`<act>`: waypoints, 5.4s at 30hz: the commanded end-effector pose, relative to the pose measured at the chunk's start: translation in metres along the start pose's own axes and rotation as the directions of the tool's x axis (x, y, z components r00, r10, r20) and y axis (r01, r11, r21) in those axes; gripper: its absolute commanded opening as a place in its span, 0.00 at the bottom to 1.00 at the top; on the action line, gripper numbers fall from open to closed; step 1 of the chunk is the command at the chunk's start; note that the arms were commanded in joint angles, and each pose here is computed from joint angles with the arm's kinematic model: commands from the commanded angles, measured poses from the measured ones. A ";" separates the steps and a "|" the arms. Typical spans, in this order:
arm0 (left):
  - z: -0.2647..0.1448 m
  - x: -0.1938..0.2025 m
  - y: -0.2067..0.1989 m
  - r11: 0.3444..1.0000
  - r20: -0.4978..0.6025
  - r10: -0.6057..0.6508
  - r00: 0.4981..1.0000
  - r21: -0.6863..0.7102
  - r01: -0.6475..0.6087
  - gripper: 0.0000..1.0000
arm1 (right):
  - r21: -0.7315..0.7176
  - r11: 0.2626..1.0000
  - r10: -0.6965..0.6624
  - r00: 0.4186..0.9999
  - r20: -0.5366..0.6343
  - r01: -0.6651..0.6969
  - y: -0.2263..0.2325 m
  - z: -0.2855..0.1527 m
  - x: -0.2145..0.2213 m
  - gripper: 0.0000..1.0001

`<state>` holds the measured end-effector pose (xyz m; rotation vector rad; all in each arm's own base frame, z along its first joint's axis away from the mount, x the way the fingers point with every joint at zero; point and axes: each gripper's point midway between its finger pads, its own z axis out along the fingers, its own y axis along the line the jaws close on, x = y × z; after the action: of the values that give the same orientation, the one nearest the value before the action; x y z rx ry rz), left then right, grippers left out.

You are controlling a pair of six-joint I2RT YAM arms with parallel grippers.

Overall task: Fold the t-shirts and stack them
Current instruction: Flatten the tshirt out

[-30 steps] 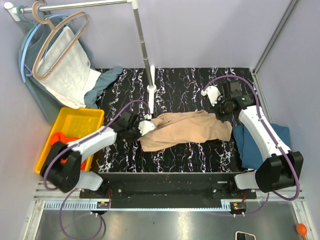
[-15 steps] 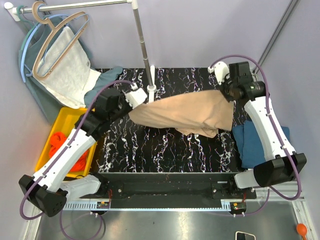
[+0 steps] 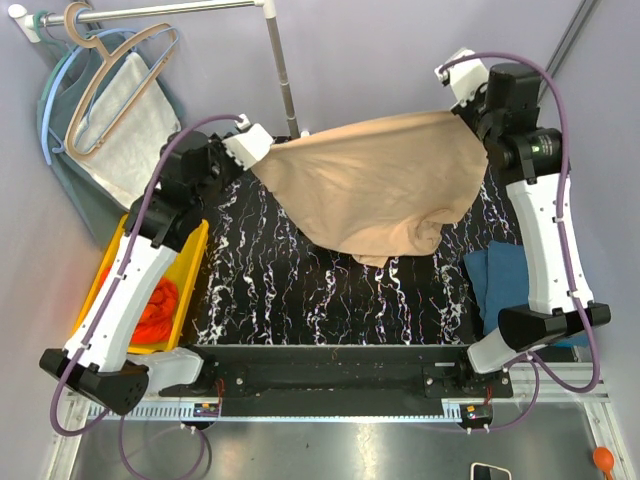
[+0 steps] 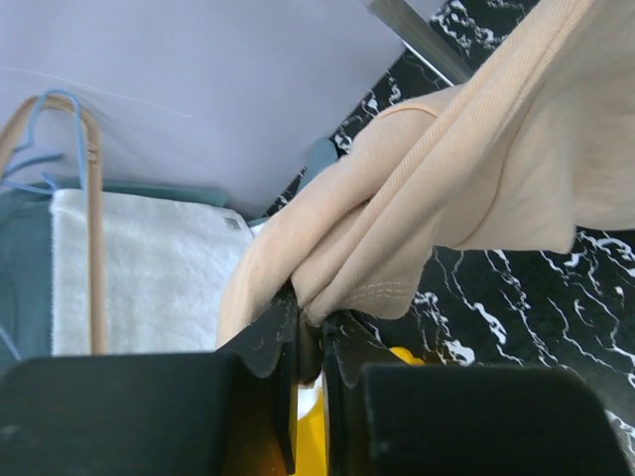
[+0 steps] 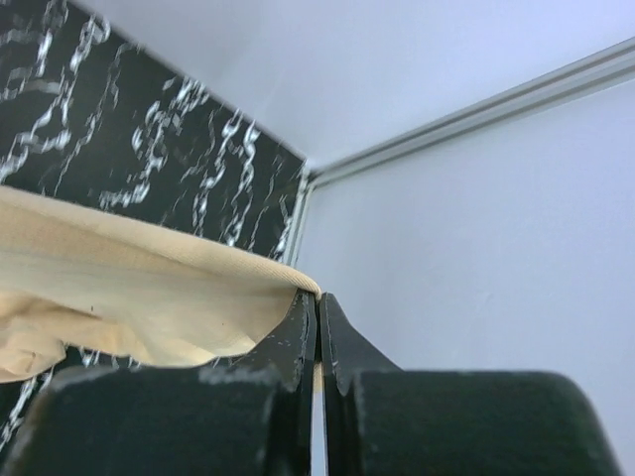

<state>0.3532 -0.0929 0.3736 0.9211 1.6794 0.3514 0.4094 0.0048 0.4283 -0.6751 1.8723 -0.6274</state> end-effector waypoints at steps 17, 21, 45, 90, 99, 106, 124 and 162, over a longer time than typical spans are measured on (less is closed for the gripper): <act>-0.119 -0.147 0.167 0.901 0.429 -0.058 0.901 -0.367 0.232 0.00 | 0.226 0.974 -0.063 0.977 0.205 0.015 -0.080 -0.087 -0.078 0.00; -0.142 -0.137 0.152 0.915 0.426 -0.020 0.905 -0.356 0.188 0.00 | 0.214 0.977 -0.079 0.969 0.235 0.028 -0.075 -0.119 -0.077 0.00; -0.128 -0.106 0.206 0.788 0.200 0.054 0.978 -0.610 0.081 0.00 | 0.387 0.922 -0.078 0.977 0.197 -0.004 -0.101 -0.133 -0.064 0.00; -0.215 -0.063 0.208 0.705 0.258 -0.056 0.964 -0.674 0.221 0.00 | 0.259 0.939 0.155 0.951 0.266 -0.226 -0.104 -0.159 -0.032 0.00; -0.151 -0.107 0.285 0.602 0.345 -0.073 0.936 -0.733 0.317 0.00 | 0.434 0.834 0.128 0.885 0.448 -0.341 -0.166 -0.136 -0.100 0.00; -0.163 -0.138 0.319 0.494 0.449 0.033 0.893 -0.784 0.376 0.00 | 0.534 0.725 0.041 0.801 0.598 -0.436 -0.209 -0.147 -0.143 0.00; -0.090 0.004 0.124 0.850 0.220 -0.082 0.972 -0.494 0.184 0.00 | 0.298 0.914 0.142 0.904 0.402 -0.276 -0.080 -0.114 -0.035 0.00; -0.180 0.259 -0.158 0.563 -0.374 0.697 0.611 0.814 -0.144 0.00 | -0.754 0.654 -0.414 0.862 -0.292 0.058 0.209 -0.178 0.265 0.00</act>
<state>0.1479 -0.0244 0.1358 1.7970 2.1685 0.1830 0.1642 0.0344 0.1891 -1.2550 2.3349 0.0007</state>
